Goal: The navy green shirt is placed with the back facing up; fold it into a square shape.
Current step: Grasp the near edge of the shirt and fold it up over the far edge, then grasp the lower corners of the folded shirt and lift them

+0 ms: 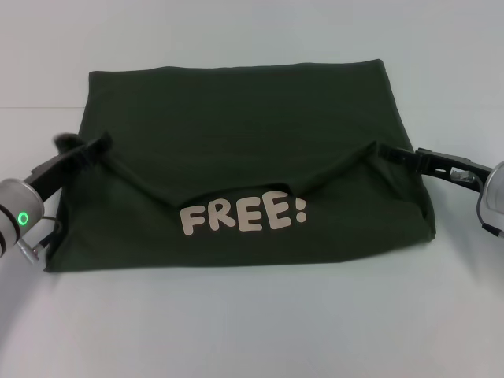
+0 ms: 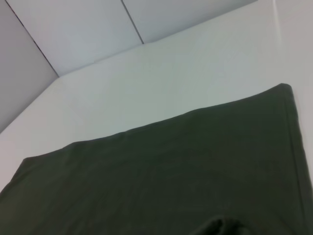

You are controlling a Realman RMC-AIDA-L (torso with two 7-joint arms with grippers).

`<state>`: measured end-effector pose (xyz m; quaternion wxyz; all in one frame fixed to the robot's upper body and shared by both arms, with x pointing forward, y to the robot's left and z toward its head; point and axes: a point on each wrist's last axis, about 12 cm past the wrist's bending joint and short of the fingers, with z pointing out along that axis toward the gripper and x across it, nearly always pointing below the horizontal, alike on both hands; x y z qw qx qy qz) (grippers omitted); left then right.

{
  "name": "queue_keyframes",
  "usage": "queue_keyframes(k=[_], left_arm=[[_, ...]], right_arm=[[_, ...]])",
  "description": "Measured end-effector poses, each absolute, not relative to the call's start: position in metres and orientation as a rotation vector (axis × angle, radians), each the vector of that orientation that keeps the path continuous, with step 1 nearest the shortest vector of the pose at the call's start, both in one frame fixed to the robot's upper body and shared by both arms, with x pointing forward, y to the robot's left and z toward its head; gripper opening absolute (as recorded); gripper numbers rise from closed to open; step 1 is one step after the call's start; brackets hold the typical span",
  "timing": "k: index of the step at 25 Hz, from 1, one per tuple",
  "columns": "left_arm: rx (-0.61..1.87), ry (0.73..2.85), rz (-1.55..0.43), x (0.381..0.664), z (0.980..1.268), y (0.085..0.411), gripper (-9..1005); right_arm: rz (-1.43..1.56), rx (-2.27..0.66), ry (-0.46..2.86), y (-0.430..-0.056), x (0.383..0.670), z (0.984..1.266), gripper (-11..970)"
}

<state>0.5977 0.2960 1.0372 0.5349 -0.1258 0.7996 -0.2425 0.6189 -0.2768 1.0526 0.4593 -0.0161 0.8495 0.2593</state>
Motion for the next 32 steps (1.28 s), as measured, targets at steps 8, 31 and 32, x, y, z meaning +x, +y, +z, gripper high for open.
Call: queue_keyframes(k=[8,31,32], left_arm=[[-0.264,1.938,-0.730,0.578,1.036,0.309,742],[-0.177,2.260,-0.873,0.532,1.052,0.381,741],[-0.178,2.264,-0.871,0.533,1.053,0.382,741]], right_arm=[[0.691,-0.028,2.026,-0.287,0.608,1.054,946],[0.901,-0.661,1.834,-0.289,0.522,1.047,931],[0.918,-0.724,1.809,-0.284,0.517,1.047,930]])
